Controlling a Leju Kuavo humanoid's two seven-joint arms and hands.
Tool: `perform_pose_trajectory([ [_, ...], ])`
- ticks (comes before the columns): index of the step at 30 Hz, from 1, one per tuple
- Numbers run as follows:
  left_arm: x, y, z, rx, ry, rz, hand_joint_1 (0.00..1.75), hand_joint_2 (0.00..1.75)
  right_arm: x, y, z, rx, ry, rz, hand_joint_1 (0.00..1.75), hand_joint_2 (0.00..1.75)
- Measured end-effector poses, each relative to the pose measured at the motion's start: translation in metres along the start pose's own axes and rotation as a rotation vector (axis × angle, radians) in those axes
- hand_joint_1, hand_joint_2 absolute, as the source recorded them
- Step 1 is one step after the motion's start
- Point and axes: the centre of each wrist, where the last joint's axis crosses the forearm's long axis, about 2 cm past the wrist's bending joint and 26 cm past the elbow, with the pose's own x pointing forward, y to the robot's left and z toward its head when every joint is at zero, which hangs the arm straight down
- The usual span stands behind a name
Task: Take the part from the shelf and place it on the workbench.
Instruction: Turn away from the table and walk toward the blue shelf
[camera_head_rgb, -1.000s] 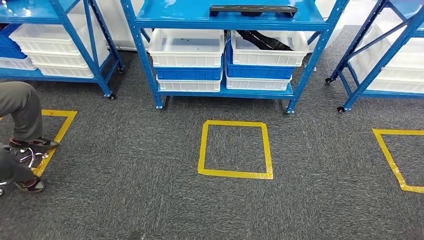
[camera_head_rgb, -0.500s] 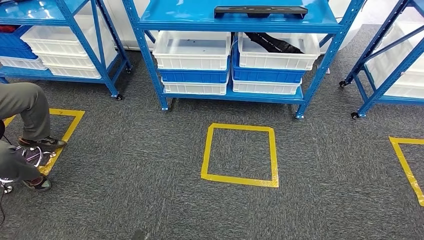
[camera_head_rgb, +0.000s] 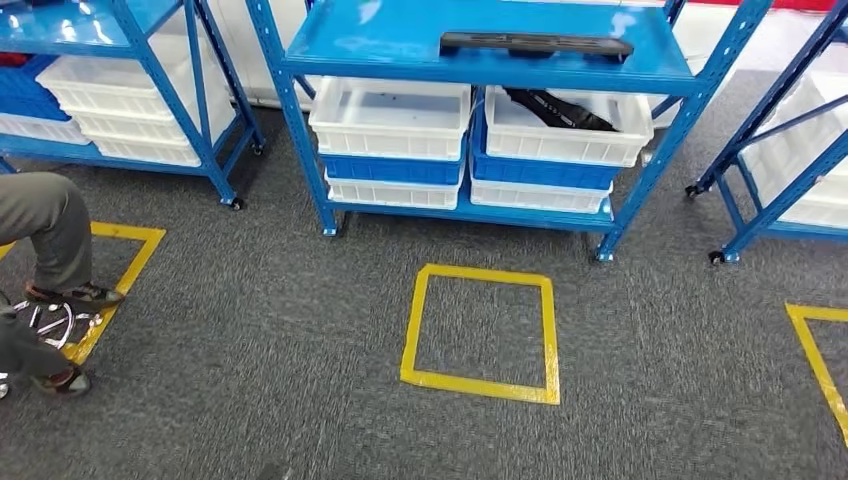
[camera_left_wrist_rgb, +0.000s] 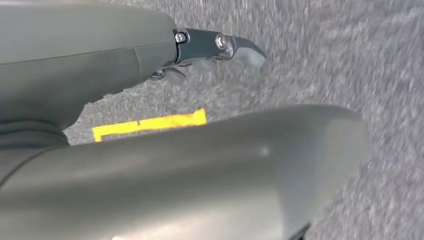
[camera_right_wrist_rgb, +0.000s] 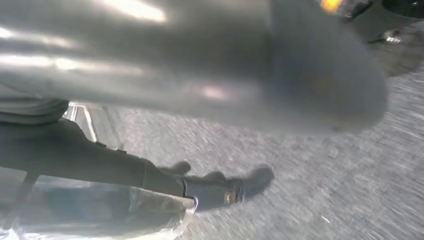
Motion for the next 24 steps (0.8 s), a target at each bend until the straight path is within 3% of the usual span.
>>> perform_pose_trajectory([
  [24, -0.0002, -0.001, 0.0002, -0.003, 0.011, 0.006, 0.0, 0.0, -0.001, -0.0011, -0.0003, 0.006, 0.0, 0.006, 0.0, 0.0],
])
